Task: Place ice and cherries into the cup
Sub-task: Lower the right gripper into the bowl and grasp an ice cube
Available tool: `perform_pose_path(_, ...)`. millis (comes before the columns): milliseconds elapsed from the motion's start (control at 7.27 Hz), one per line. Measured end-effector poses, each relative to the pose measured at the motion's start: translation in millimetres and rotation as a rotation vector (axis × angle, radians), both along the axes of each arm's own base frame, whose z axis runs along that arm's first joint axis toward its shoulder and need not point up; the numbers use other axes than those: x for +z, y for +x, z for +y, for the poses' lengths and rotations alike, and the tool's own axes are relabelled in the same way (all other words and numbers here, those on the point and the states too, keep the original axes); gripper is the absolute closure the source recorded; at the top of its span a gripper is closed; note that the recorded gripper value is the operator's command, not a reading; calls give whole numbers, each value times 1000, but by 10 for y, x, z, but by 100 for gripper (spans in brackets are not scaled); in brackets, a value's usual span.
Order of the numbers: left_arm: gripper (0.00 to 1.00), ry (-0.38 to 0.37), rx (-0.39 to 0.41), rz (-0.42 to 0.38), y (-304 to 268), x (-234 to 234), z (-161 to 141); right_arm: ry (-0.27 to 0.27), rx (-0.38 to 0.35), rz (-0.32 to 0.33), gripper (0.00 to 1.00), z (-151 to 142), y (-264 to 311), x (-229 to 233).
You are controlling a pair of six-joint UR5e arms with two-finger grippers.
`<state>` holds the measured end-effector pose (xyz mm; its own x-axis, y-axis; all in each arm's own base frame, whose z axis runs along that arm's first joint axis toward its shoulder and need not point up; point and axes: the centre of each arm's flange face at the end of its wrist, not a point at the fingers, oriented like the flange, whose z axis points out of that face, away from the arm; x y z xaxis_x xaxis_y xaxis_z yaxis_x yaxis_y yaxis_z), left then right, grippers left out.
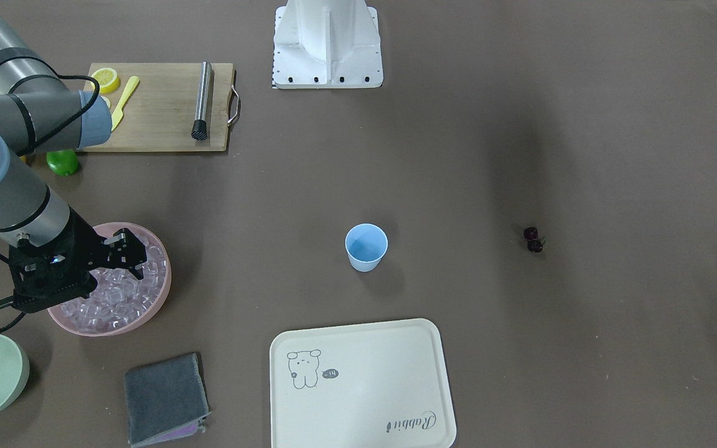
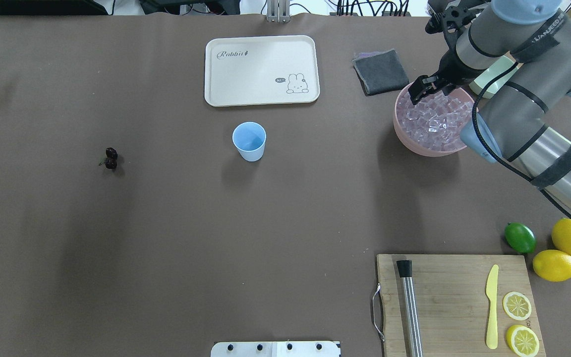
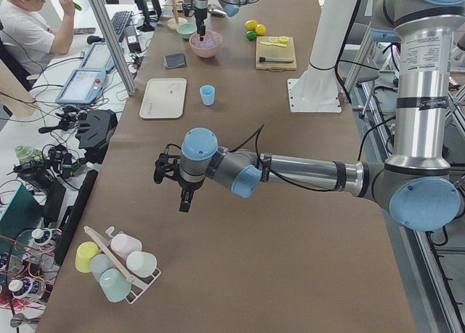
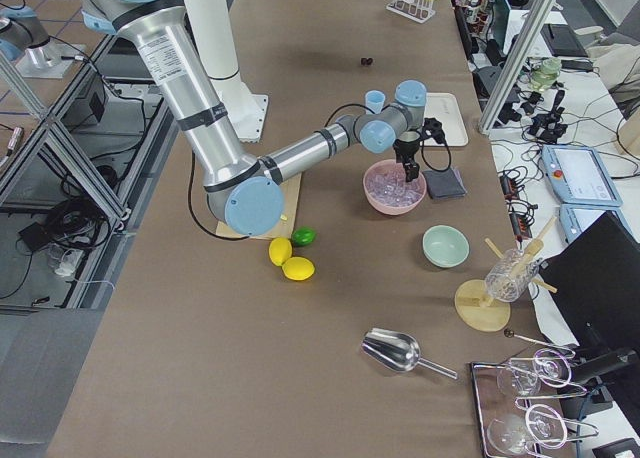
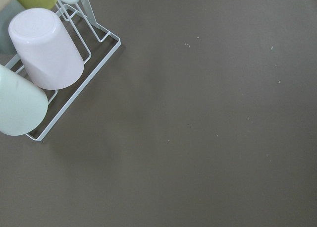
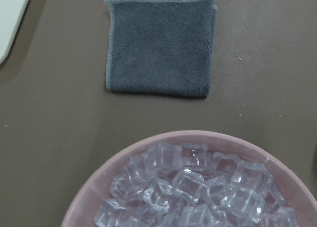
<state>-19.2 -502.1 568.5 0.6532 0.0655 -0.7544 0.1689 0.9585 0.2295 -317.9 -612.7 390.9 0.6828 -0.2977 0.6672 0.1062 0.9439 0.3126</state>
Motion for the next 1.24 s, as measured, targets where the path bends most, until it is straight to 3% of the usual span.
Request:
perform_pose_path(412, 3, -1, 0, 0, 1, 6, -10, -52, 6, 25, 35, 144, -162, 315)
perform_pose_path(962, 3, 3, 0, 0, 4, -4, -23, -65, 12, 23, 36, 277, -120, 389)
perform_pose_path(1100, 3, 3, 1, 0, 6, 5, -18, -70, 11, 20, 42, 316, -155, 377)
perform_pose_path(1238, 3, 2, 1, 0, 6, 14, -12, -71, 7, 16, 56, 352, -217, 346)
